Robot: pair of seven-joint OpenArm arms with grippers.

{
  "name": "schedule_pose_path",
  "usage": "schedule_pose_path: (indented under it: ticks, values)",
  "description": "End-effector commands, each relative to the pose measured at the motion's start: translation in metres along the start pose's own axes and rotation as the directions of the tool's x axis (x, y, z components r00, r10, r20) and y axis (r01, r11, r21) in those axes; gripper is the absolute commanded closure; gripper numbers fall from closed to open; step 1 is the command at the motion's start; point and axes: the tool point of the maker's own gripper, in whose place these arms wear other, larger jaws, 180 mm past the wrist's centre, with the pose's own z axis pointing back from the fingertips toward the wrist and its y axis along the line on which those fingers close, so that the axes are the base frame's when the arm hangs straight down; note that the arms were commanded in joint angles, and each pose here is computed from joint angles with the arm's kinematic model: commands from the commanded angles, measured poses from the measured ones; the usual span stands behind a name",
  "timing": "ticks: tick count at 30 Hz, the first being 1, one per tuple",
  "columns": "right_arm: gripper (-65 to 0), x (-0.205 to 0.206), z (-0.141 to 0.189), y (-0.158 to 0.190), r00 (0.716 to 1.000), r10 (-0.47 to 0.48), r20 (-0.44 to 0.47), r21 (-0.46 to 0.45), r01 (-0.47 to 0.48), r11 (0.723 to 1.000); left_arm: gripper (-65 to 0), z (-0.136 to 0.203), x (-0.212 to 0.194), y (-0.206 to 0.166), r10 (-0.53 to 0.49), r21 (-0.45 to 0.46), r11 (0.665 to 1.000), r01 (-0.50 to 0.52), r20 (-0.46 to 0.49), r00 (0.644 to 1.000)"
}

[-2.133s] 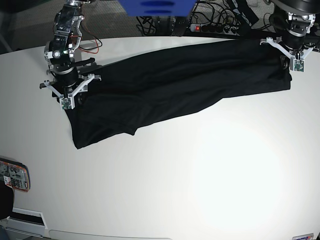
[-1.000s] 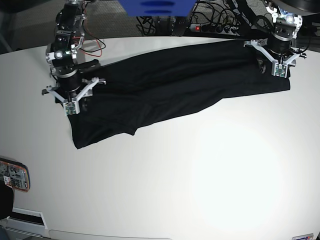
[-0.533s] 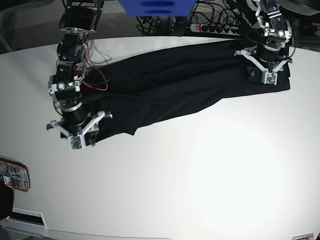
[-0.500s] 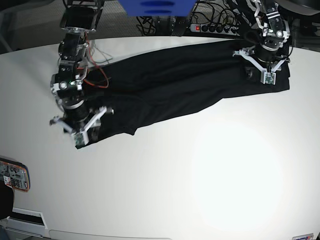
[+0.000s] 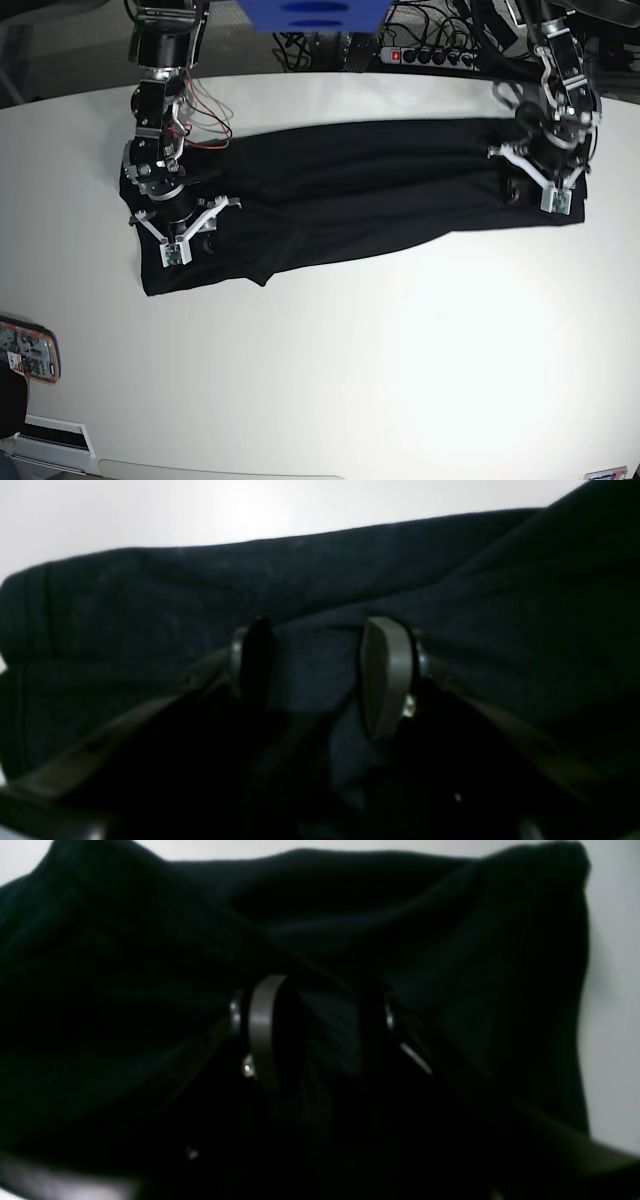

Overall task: Fold the T-shirt properly
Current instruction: 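Release the strip and regrasp its two ends with both grippers, then pull the strip end with the right gripper, straightening the folded shirt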

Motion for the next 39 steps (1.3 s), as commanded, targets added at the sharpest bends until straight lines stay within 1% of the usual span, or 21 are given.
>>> schedule_pose_path:
  ticks: [1,5,11,14,15,19,22,26,28,30,31,33,34,36,39]
  values:
    - [-22.4,-0.039,-0.001,-0.001,0.983,0.02,-0.18,-0.007,-0.021,1.0,-28.6,0.002,-0.032,0.023,-0.042,0.08,0.995,0.057,-0.172,0.984]
    - [-22.4,0.009,-0.023,-0.008,0.995,0.02,-0.099,-0.012,-0.021,1.0,-28.6,-0.01,-0.009,0.04,-0.048,0.1,0.993,0.063,-0.143,0.989]
    - [-22.4,0.009,-0.022,-0.014,0.995,0.006,-0.096,-0.027,-0.009,1.0,-28.6,-0.02,0.018,0.047,-0.048,0.111,0.992,0.058,-0.095,0.994]
    - [-22.4,0.023,-0.019,-0.016,0.998,0.018,-0.064,-0.035,-0.021,0.999,-28.6,-0.021,0.036,0.047,-0.06,0.116,0.991,0.066,-0.056,0.997]
    - [-22.4,0.032,-0.017,-0.017,0.999,0.027,-0.041,-0.041,-0.029,0.999,-28.6,-0.02,0.04,0.047,-0.066,0.118,0.99,0.071,-0.046,0.997]
    - [-22.4,0.071,-0.002,-0.02,0.996,0.068,0.057,-0.069,-0.064,0.996,-28.6,-0.014,0.066,0.043,-0.1,0.128,0.987,0.096,0.018,0.995]
    - [-22.4,0.09,0.018,-0.019,0.987,0.102,0.123,-0.092,-0.091,0.992,-28.8,-0.002,0.098,0.04,-0.15,0.146,0.98,0.135,0.093,0.984]
    - [-22.6,0.129,0.048,-0.019,0.963,0.16,0.216,-0.138,-0.132,0.982,-29.0,0.023,0.118,0.03,-0.226,0.166,0.965,0.202,0.145,0.963]
    - [-22.8,0.146,0.068,-0.014,0.943,0.195,0.269,-0.159,-0.157,0.975,-30.2,0.038,0.122,0.027,-0.272,0.184,0.951,0.247,0.12,0.955]
    - [-22.9,0.147,0.083,-0.01,0.933,0.215,0.287,-0.168,-0.172,0.971,-34.8,0.049,0.126,0.024,-0.298,0.197,0.941,0.276,0.092,0.95]
    - [-22.9,0.141,0.087,-0.007,0.935,0.218,0.281,-0.164,-0.177,0.971,-37.0,0.053,0.129,0.024,-0.308,0.204,0.936,0.287,0.082,0.948]
    - [-23.0,0.104,0.091,0.001,0.956,0.207,0.208,-0.133,-0.182,0.974,-41.5,0.057,0.13,0.025,-0.314,0.214,0.931,0.295,0.063,0.947]
    - [-23.0,0.088,0.091,0.016,0.961,0.207,0.183,-0.092,-0.193,0.977,-42.9,0.058,0.129,0.026,-0.314,0.217,0.93,0.296,0.053,0.948]
    - [-23.0,0.092,0.093,0.044,0.946,0.216,0.243,-0.028,-0.216,0.976,-43.1,0.061,0.129,0.04,-0.323,0.239,0.921,0.306,0.032,0.946]
    - [-23.0,0.082,0.099,0.073,0.937,0.204,0.284,0.047,-0.226,0.973,-43.1,0.059,0.124,0.049,-0.272,0.226,0.94,0.256,0.038,0.962]
